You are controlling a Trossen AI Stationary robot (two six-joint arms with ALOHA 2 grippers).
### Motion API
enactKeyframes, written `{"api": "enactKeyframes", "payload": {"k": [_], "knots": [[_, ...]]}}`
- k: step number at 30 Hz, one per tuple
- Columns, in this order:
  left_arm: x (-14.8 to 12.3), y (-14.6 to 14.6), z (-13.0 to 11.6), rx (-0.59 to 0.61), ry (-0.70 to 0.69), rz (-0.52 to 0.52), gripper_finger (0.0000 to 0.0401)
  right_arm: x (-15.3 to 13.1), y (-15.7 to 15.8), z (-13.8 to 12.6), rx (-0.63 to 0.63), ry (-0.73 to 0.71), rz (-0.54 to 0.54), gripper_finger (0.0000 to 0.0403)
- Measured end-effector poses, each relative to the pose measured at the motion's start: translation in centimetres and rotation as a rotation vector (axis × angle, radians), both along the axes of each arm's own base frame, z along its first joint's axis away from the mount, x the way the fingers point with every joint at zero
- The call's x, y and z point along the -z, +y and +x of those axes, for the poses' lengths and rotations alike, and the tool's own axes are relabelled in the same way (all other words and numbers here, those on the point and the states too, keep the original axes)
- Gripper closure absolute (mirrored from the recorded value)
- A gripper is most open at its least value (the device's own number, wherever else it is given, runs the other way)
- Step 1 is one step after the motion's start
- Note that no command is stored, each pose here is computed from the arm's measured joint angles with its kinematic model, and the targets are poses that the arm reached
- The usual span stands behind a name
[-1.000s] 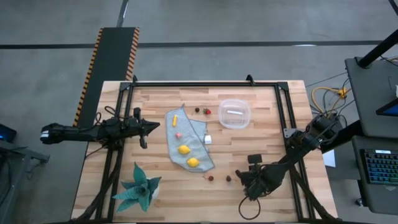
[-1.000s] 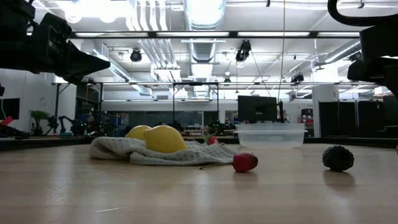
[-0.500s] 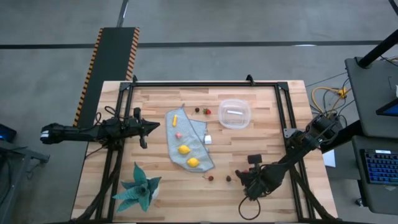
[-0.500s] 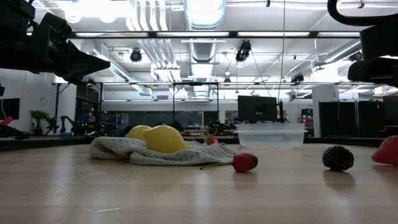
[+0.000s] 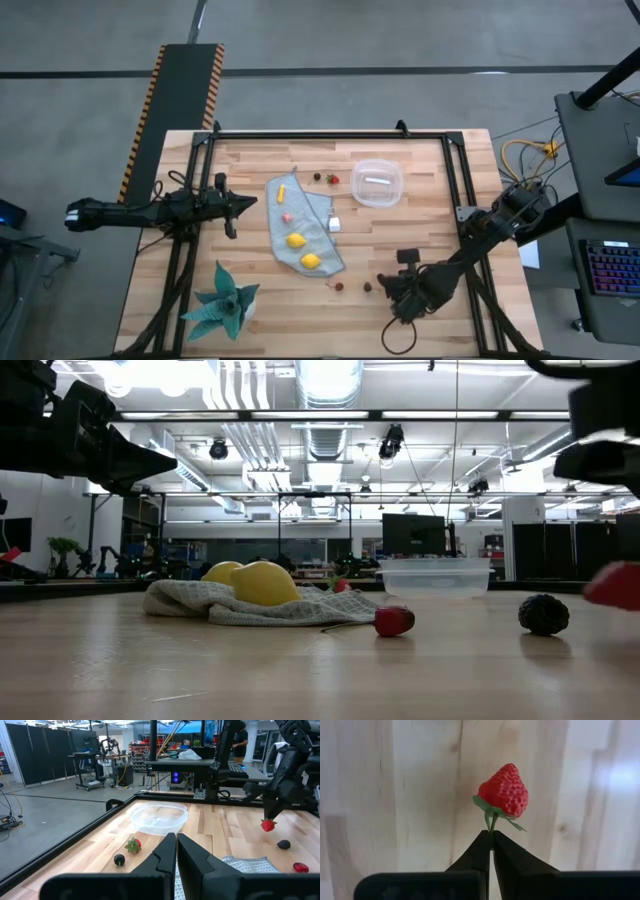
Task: Pick and placing Produce into tupperware
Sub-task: Put the bottom red strawberry into the transparent bin
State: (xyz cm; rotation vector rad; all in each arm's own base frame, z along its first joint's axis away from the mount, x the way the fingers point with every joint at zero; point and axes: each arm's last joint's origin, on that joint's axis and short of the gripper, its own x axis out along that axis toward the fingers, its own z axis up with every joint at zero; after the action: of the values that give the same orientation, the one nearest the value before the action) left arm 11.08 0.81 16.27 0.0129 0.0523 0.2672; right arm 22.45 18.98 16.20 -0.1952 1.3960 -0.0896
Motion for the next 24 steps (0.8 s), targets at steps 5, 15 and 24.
{"api": "enactKeyframes", "payload": {"k": [5, 15, 24], "knots": [[0.0, 0.0, 0.0, 0.0, 0.0, 0.0, 0.0401, -1.5, 0.1, 0.7, 0.017, -0.114, -0.046, 0.0394], [0.0, 0.0, 0.0, 0.0, 0.0, 0.0, 0.0401, -5.2, -2.5, 1.7, 0.142, -0.344, -0.146, 0.0394], [0.0, 0.0, 0.0, 0.0, 0.004, 0.0, 0.0401, -8.0, -5.9, 1.8, 0.254, -0.495, -0.234, 0.0394]]}}
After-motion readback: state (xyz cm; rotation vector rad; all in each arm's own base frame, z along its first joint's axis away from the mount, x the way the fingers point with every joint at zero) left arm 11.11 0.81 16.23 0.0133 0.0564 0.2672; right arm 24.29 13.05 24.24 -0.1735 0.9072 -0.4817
